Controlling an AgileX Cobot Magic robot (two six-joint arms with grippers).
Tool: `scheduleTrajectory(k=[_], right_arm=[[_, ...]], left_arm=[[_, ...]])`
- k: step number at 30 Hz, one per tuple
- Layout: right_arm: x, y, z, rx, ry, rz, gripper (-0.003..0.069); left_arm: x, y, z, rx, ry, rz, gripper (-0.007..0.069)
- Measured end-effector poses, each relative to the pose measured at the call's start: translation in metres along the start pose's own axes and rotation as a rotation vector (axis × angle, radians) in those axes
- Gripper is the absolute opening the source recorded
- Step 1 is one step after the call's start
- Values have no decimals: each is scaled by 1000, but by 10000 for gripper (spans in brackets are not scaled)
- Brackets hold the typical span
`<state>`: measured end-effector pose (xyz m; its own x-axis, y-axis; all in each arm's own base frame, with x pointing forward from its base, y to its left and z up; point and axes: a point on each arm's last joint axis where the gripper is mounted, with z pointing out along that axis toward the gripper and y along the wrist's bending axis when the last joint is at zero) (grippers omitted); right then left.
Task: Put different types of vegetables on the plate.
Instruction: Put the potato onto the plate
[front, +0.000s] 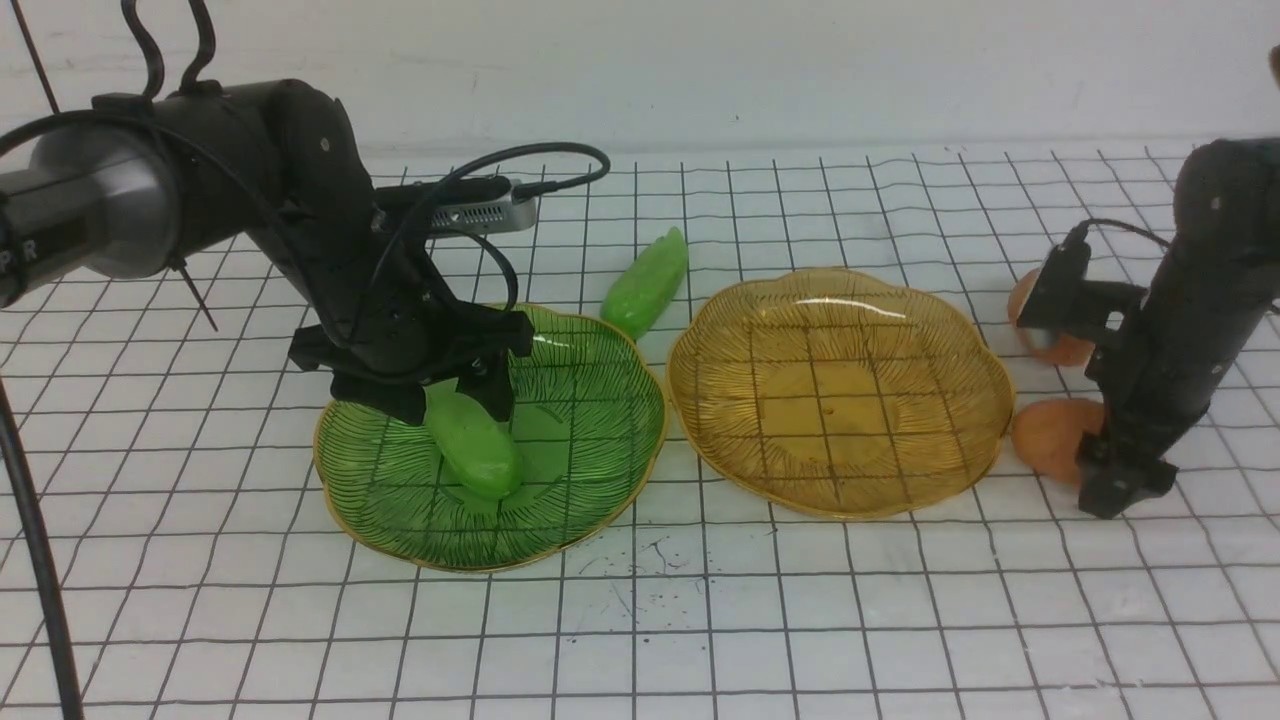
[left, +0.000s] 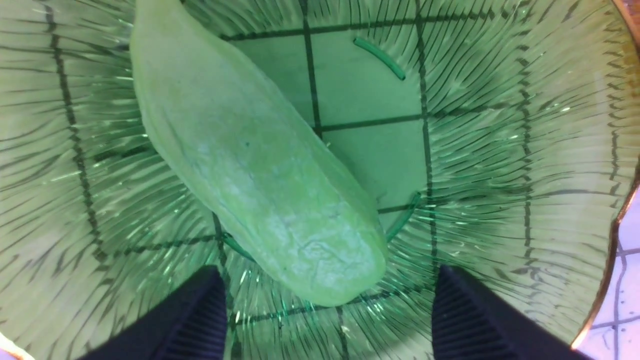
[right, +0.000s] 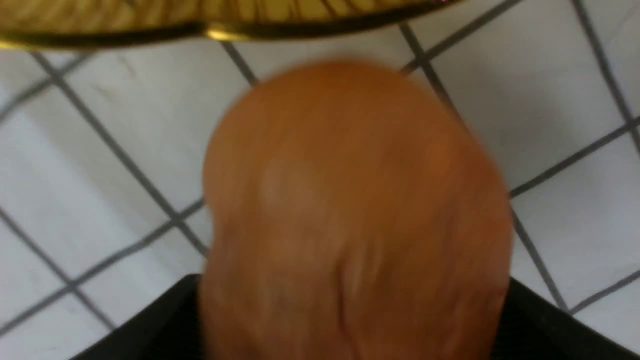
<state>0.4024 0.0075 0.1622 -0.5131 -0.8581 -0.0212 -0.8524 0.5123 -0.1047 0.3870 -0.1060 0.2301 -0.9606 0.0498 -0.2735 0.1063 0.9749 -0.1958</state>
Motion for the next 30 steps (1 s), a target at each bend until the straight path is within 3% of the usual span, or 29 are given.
scheduleTrajectory(k=[6, 13, 17, 20, 23, 30], right_arm=[[0, -1, 5, 2, 11, -7, 488], [7, 9, -28, -38, 20, 37, 483], [13, 15, -61, -2, 8, 119, 483], [11, 23, -90, 5, -94, 238, 483], [-6, 33, -106, -67, -284, 366, 483], [-53, 42, -107, -135, -555, 463, 483]], left_arm=[[1, 0, 0, 1, 16, -1, 496], [3, 0, 0, -1, 36, -1, 496], [4, 0, 0, -1, 46, 0, 496], [5, -1, 0, 9, 50, -7, 496], [3, -4, 0, 44, 31, -24, 496], [-2, -12, -1, 134, -21, 5, 461]])
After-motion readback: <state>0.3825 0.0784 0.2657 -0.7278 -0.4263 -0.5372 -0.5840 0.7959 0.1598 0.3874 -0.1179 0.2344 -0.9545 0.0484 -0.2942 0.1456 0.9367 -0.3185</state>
